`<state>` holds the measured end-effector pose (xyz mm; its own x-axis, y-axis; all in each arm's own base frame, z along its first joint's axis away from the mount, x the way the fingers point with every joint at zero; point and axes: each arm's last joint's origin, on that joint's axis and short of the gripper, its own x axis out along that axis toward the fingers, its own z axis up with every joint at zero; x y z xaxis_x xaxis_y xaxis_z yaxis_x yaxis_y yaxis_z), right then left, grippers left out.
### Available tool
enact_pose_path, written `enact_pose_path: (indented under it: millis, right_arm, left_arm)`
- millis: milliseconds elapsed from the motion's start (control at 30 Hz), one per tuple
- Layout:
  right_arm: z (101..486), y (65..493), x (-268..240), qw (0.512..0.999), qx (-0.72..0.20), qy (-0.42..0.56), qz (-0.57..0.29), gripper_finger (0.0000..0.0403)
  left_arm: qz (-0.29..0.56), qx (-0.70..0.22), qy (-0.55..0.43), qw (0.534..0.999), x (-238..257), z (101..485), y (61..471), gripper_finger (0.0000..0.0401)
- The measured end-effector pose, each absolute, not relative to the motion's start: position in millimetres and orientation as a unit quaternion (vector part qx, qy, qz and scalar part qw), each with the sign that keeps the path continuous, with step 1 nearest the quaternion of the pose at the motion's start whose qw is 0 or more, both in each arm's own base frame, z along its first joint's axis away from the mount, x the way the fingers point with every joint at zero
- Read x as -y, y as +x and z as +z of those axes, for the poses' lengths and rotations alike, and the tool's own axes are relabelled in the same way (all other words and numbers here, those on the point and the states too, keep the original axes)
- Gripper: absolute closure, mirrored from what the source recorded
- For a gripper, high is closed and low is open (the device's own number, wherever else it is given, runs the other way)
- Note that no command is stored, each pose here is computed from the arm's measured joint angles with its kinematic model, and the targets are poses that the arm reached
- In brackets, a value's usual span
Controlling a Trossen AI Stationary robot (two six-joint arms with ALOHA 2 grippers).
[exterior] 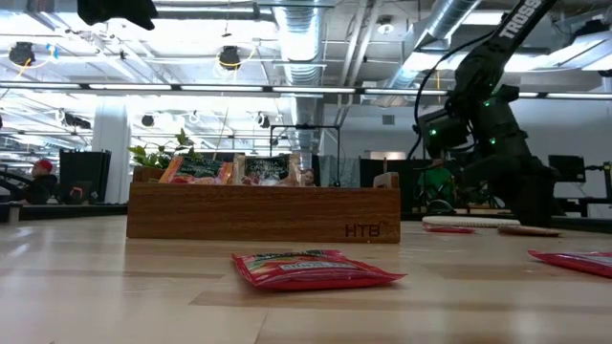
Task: Pick & Place Tea
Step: Put the brown tea bag into the middle section of the wooden organizer
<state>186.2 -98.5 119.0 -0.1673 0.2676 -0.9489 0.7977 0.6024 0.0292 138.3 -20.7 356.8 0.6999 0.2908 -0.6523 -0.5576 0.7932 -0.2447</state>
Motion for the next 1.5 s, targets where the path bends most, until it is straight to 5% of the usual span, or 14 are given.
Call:
enact_pose_path:
  millis: [333, 700, 1233, 1500]
  right_arm:
    - [132, 185, 98, 0.567, -0.697, 0.357, -0.255, 0.0306]
    - [134, 182, 96, 0.553, -0.709, 0.356, -0.256, 0.0399]
    - [135, 186, 80, 0.553, -0.732, 0.318, -0.241, 0.0393]
    - [146, 185, 78, 0.578, -0.719, 0.304, -0.238, 0.0328]
  left_arm:
    - [0.239, -0.316, -0.209, 0.894, 22, 354, 146, 0.0302]
    - [0.229, -0.328, -0.201, 0.894, 26, 350, 160, 0.0302]
    - [0.2, -0.37, -0.19, 0.887, 33, 339, 179, 0.0302]
    - [0.194, -0.37, -0.184, 0.89, 34, 338, 182, 0.0302]
